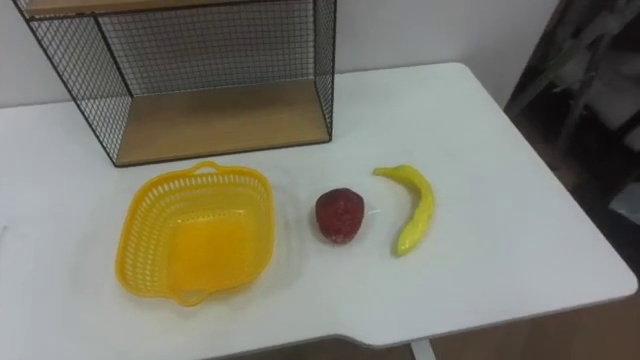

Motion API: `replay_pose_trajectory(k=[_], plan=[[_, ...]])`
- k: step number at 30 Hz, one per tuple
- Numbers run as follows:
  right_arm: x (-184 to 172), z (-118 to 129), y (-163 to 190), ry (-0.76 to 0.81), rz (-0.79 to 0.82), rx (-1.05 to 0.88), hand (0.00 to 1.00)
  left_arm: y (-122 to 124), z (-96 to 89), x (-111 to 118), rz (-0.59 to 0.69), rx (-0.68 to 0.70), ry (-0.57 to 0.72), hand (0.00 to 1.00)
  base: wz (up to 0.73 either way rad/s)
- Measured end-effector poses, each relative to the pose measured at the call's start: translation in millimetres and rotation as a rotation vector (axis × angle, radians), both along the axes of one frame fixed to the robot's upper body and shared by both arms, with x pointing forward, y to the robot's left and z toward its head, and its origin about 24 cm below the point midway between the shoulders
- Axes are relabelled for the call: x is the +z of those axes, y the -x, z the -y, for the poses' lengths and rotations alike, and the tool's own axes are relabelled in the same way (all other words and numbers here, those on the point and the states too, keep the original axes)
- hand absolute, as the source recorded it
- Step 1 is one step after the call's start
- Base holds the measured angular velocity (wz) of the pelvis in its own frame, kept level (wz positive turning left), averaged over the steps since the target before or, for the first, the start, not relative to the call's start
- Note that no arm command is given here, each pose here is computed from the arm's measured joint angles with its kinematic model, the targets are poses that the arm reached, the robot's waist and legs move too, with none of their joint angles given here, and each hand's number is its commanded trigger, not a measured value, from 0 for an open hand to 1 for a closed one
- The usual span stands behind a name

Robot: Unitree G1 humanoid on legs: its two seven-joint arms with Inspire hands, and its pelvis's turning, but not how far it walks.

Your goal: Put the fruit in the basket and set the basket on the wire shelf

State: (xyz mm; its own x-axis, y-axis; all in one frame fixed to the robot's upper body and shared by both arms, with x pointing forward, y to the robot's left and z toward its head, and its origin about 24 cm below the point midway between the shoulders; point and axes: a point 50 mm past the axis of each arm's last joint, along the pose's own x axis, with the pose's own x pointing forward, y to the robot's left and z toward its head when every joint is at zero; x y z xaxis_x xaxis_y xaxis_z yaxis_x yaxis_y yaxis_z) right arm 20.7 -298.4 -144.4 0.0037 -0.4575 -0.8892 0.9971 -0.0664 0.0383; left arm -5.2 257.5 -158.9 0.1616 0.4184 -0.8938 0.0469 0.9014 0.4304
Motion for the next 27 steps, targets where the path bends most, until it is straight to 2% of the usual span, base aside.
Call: replay_pose_trajectory(k=[4,7,9,15,20,27], plan=[[22.3,23.5,-20.8,0.165,-0.057,0.034,0.00,1.0,-4.5,1.8,0.004,0.007,-0.019,0.00,-0.06],[54.4,41.5,-51.4,0.390,-0.106,0.134,0.00,-2.1,-6.0,2.8,0.020,0.001,-0.037,0.00,-0.11],[88.0,49.3,-81.8,0.606,-0.101,0.204,0.00,-3.7,-6.9,3.3,0.020,-0.023,-0.039,0.00,0.00],[166.7,45.0,-129.0,1.087,-0.012,0.268,0.00,-5.1,-1.7,1.8,0.016,-0.071,-0.026,0.00,0.00],[190.5,23.3,-156.3,1.253,0.089,0.427,0.00,-8.7,2.9,0.6,0.015,-0.124,-0.014,0.00,0.00],[195.0,-10.1,-185.8,1.259,0.294,0.792,0.00,-22.3,9.5,-0.9,0.039,-0.181,0.041,0.00,0.00]])
